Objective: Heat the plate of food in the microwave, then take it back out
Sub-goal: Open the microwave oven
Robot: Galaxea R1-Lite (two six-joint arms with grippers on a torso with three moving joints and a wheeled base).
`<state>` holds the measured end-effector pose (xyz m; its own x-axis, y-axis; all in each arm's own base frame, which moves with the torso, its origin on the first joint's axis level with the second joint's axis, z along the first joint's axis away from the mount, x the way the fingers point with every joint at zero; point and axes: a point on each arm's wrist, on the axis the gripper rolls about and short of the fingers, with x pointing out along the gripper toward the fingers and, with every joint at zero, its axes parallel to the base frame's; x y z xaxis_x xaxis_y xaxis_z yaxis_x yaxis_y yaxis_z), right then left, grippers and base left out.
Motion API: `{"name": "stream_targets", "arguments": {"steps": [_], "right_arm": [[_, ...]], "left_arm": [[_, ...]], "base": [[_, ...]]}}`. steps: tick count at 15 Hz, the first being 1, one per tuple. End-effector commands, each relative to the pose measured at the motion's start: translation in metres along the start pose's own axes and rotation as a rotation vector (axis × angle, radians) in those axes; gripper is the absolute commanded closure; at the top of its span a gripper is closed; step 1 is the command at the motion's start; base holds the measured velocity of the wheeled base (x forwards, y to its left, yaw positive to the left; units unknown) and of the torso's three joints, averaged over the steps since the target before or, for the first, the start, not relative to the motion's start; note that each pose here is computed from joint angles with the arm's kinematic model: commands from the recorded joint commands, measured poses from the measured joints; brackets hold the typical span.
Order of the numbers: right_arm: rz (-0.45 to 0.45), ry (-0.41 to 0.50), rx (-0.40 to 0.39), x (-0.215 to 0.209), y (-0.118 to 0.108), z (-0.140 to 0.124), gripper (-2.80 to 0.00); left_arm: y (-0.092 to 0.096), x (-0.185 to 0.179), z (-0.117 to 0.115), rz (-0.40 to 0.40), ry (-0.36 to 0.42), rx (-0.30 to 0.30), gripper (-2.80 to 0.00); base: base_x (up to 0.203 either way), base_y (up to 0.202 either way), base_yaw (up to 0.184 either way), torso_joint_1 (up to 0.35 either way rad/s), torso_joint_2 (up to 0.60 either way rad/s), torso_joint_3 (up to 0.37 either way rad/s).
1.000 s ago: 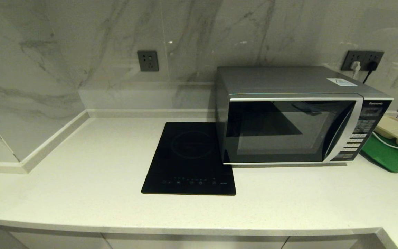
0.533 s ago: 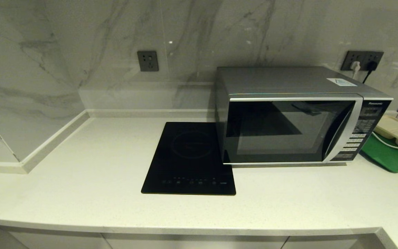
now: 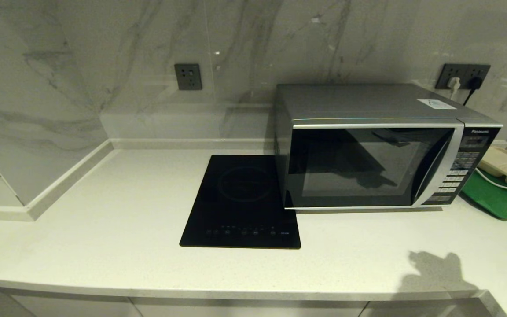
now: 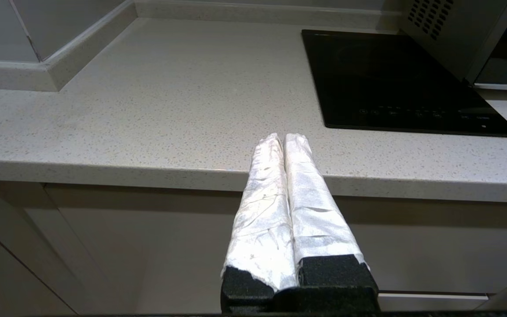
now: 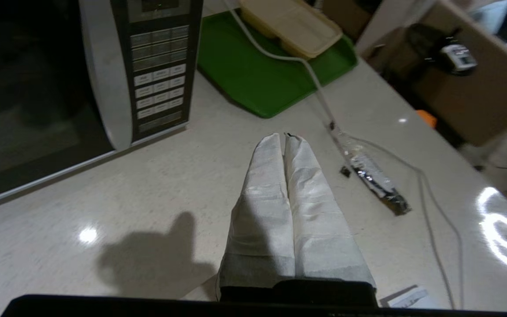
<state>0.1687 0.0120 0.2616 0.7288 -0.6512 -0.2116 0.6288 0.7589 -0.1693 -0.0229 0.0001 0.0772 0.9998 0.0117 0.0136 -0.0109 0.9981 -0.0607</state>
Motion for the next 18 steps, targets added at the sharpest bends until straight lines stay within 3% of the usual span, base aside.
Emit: {"name": "stream_targets", "arguments": {"steps": [1, 2, 5, 10, 18], "right_arm": [[-0.143, 0.056, -0.152, 0.032, 0.058, -0.011, 0.0], [-0.17, 0.071, -0.189, 0.041, 0.072, -0.017, -2.8], [-0.208, 0.077, -0.205, 0.059, 0.099, -0.031, -2.8], [-0.217, 0.122, -0.268, 0.078, 0.124, -0.056, -2.8], [-0.219, 0.113, -0.134, 0.109, 0.167, -0.059, -2.8]], "left_arm": [[0.0, 0.0, 0.0, 0.001, 0.0, -0.001, 0.0], [0.0, 0.0, 0.0, 0.001, 0.0, -0.001, 0.0], [0.0, 0.0, 0.0, 0.001, 0.0, -0.001, 0.0], [0.0, 0.0, 0.0, 0.001, 0.0, -0.001, 0.0], [0.0, 0.0, 0.0, 0.001, 0.0, -0.001, 0.0]], "base": [[0.0, 0.0, 0.0, 0.0, 0.0, 0.0], [0.0, 0.0, 0.0, 0.0, 0.0, 0.0], [0.0, 0.0, 0.0, 0.0, 0.0, 0.0], [0.0, 0.0, 0.0, 0.0, 0.0, 0.0], [0.0, 0.0, 0.0, 0.0, 0.0, 0.0]]}}
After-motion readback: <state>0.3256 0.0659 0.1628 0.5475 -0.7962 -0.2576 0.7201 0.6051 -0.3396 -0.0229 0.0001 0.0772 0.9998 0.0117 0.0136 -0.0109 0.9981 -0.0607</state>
